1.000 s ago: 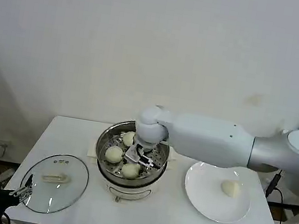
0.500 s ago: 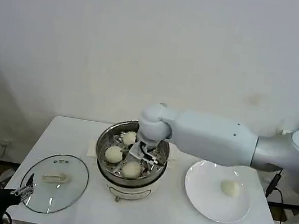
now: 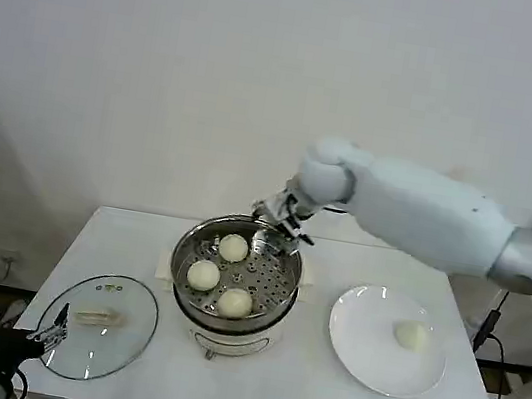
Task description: Take steamed baozi put them in steamer then cover it.
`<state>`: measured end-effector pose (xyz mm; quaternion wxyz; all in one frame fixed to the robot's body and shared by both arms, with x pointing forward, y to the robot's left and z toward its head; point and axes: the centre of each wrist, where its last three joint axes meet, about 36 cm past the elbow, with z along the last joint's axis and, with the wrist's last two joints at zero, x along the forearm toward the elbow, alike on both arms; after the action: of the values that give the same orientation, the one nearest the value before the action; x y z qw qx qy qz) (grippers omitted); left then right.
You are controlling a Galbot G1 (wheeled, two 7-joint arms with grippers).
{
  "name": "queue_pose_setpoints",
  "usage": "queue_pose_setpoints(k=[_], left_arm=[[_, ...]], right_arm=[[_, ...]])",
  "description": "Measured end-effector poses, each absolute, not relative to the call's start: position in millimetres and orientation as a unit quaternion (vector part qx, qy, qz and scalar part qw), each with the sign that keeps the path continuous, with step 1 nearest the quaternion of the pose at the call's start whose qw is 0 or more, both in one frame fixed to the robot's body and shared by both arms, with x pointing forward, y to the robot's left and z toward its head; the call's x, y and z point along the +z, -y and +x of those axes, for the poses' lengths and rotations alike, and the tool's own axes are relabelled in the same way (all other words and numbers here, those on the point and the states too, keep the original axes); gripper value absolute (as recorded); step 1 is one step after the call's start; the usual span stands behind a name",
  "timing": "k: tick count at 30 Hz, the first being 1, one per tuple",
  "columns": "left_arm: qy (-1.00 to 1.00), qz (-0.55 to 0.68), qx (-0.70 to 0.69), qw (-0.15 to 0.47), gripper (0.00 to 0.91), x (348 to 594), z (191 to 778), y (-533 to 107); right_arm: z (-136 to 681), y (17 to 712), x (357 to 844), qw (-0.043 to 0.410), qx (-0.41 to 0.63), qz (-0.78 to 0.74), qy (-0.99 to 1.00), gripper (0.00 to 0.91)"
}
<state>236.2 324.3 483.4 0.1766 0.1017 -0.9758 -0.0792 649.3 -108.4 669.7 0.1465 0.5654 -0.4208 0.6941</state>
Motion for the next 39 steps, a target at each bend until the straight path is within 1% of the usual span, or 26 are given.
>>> queue_pose_setpoints(k=[5, 11, 14, 20, 28, 39], left_arm=[[0.977, 0.092, -0.082, 0.173, 0.907, 485, 240, -323], [0.979, 0.079, -0.088, 0.168, 0.907, 490, 242, -319], [0.979, 0.076, -0.088, 0.168, 0.907, 491, 241, -318], [0.978, 0.073, -0.088, 0.173, 0.907, 488, 239, -314], [0.978, 0.077, -0.089, 0.174, 0.907, 489, 234, -313], [0.975, 0.085, -0.093, 0.181, 0.907, 490, 228, -315]], right_arm=[[651, 166, 671, 0.205, 0.678, 0.532, 0.463, 0.907], [644, 246, 658, 0.274, 0.656, 0.501, 0.493, 0.907], [637, 289, 642, 0.311, 0.643, 0.481, 0.509, 0.907], [618, 349, 601, 0.364, 0.616, 0.462, 0.524, 0.907], [603, 393, 546, 0.411, 0.593, 0.452, 0.525, 0.907], [606, 411, 497, 0.447, 0.577, 0.441, 0.523, 0.907]])
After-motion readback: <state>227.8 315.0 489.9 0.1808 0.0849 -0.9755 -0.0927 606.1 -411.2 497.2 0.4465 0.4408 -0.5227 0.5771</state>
